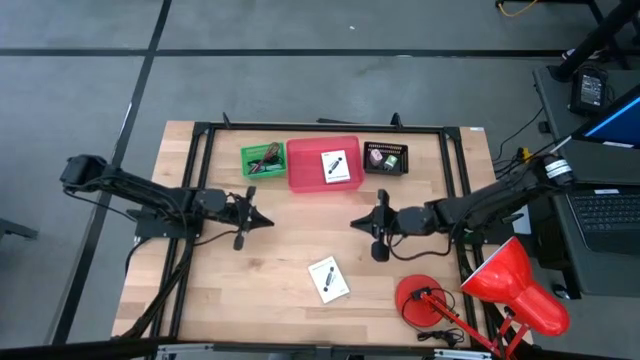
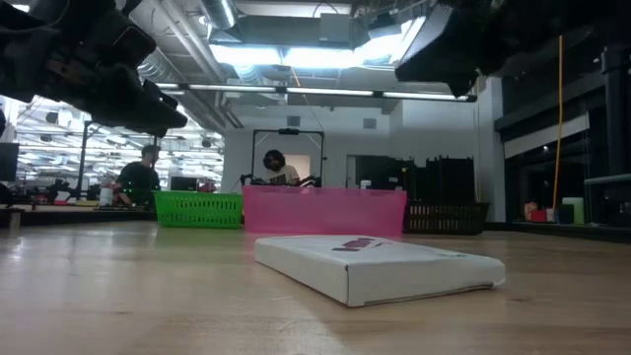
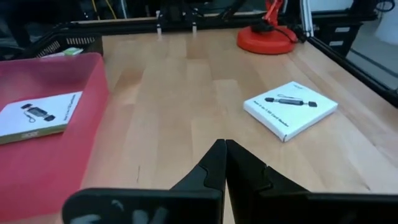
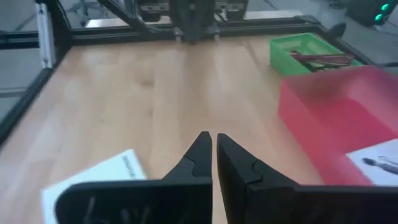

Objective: Pick and place items into bin
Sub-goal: Put the white card reader box into the red bin

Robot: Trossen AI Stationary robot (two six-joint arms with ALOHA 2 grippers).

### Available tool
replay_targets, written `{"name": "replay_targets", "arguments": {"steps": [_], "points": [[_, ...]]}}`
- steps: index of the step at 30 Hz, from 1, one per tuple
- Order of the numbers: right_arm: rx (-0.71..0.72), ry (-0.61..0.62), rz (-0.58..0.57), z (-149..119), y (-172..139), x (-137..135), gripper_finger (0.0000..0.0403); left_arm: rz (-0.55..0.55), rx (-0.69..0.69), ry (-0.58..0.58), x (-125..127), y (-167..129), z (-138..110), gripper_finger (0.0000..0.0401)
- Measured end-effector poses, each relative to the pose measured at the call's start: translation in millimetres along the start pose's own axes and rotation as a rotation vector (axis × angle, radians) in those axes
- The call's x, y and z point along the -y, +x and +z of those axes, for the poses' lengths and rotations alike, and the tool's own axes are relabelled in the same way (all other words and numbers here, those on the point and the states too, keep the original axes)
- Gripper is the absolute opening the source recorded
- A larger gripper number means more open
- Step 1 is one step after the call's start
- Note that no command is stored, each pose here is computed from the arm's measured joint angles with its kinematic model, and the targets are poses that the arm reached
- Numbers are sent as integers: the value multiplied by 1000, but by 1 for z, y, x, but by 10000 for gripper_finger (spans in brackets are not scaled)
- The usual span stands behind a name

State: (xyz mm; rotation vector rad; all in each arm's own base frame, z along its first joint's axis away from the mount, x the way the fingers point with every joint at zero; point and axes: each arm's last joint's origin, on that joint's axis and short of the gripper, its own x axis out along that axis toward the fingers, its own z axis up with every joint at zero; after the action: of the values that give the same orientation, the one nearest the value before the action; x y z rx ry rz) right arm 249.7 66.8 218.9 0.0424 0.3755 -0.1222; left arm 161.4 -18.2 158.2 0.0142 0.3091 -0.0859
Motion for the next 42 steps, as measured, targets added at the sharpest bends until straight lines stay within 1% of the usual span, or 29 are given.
{"name": "replay_targets", "arguments": {"steps": [3,6,8,13,15,19,22,25,30,35,37,42], "points": [[-15,17,17,0,3,-13,7,-19,-2,-2,1,3,0,3],[-64,31,36,-2,11,-27,7,-67,18,-3,2,7,5,3],[-93,40,44,-3,20,-38,7,-90,5,-5,3,9,5,3],[-235,48,33,-4,36,-61,7,-121,-40,-4,10,19,6,3],[-299,60,20,-2,40,-71,7,-116,-59,3,13,23,6,3],[-414,85,-6,1,43,-93,7,-101,-75,17,19,29,9,3],[-477,125,-27,2,43,-110,7,-121,-74,26,24,33,13,3],[-519,162,-31,1,44,-128,5,-143,-74,35,30,35,16,3],[-544,229,-17,2,50,-155,2,-168,-55,46,37,37,19,3],[-612,257,-63,-5,62,-169,1,-166,-51,50,39,39,18,3],[-653,241,-102,-12,67,-171,0,-163,-59,51,39,40,17,3],[-717,285,-128,-23,74,-174,0,-150,-82,50,39,42,13,3]]}}
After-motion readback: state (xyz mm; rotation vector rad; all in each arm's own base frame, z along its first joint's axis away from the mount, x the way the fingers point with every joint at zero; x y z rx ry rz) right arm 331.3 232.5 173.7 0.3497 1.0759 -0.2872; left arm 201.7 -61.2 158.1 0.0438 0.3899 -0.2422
